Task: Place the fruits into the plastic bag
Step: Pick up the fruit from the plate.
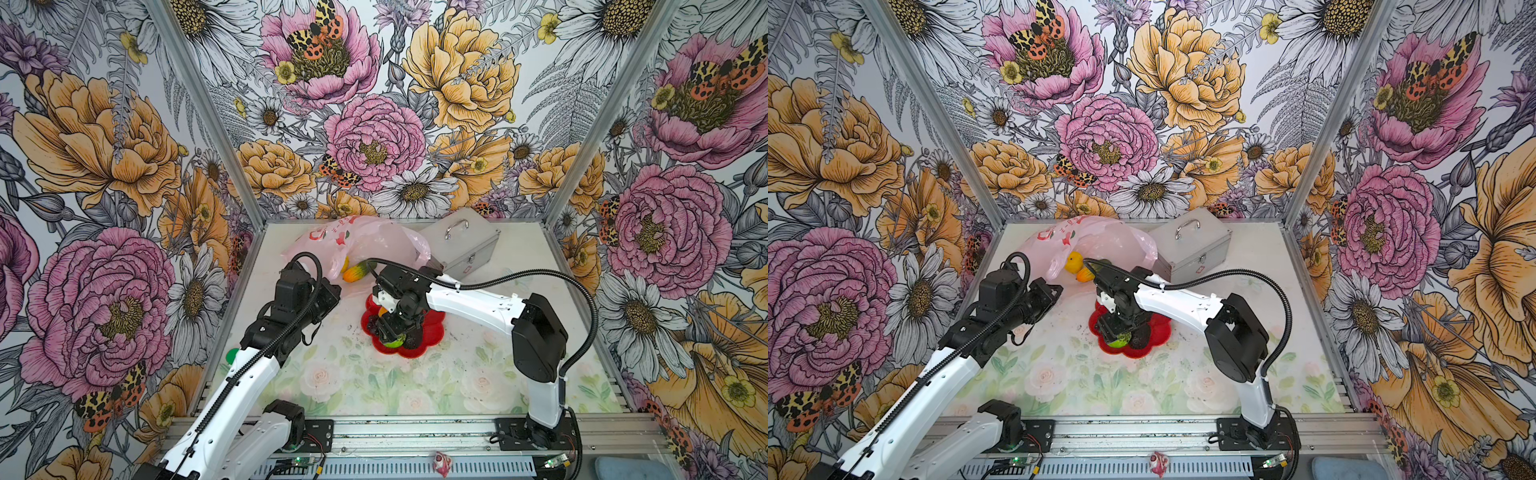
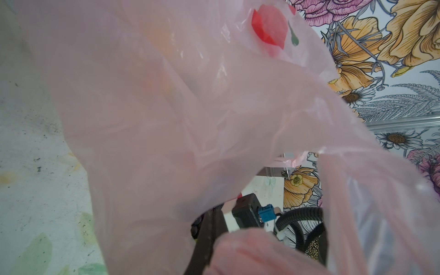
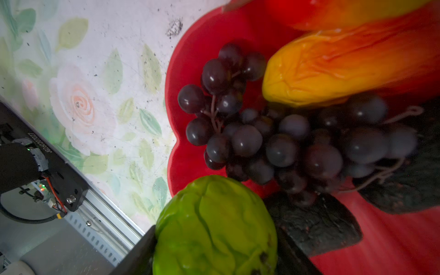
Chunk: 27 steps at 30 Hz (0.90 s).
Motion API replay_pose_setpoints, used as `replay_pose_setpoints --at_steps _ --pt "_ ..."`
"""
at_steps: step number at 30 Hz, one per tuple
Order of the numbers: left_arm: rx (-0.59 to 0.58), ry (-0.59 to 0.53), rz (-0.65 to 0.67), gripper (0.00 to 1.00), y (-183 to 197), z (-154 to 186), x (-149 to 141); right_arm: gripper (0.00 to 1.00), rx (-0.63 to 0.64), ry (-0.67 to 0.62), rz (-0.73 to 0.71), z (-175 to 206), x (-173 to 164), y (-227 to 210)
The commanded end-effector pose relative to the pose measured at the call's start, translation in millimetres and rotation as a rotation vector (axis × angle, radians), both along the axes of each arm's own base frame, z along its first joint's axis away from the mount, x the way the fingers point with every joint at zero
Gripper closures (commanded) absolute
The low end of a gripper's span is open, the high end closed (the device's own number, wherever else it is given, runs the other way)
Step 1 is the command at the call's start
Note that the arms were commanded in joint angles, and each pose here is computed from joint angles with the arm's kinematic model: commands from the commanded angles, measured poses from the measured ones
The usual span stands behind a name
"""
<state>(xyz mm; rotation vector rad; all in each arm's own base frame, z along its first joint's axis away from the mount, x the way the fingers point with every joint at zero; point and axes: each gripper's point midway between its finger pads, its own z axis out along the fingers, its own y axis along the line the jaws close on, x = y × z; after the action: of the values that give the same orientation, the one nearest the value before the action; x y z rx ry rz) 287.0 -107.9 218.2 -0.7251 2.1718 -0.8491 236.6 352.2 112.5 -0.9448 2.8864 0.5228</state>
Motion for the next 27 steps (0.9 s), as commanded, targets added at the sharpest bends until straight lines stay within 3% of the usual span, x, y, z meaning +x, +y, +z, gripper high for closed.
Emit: replay_pose_setpoints --at_steps 1,10,14,20,27 --pt "-0.007 -0.017 -0.008 1.00 0 2 4 0.48 0.095 -0.063 -0.070 48 12 -9" --pt "-0.012 -0.017 -0.013 1.00 0 3 4 0.48 0.290 -0.088 -0.144 117 35 10" --pt "-0.013 -0.019 -0.016 1.00 -1 3 4 0.48 0.368 -0.117 -0.186 144 66 26" --pt "-0.015 -0.019 -0.017 1.00 -1 4 4 0.48 0.412 -0.128 -0.206 144 101 59" --pt "-0.024 -0.022 -0.015 1.00 -2 5 4 0.48 0.409 -0.137 -0.240 118 137 85"
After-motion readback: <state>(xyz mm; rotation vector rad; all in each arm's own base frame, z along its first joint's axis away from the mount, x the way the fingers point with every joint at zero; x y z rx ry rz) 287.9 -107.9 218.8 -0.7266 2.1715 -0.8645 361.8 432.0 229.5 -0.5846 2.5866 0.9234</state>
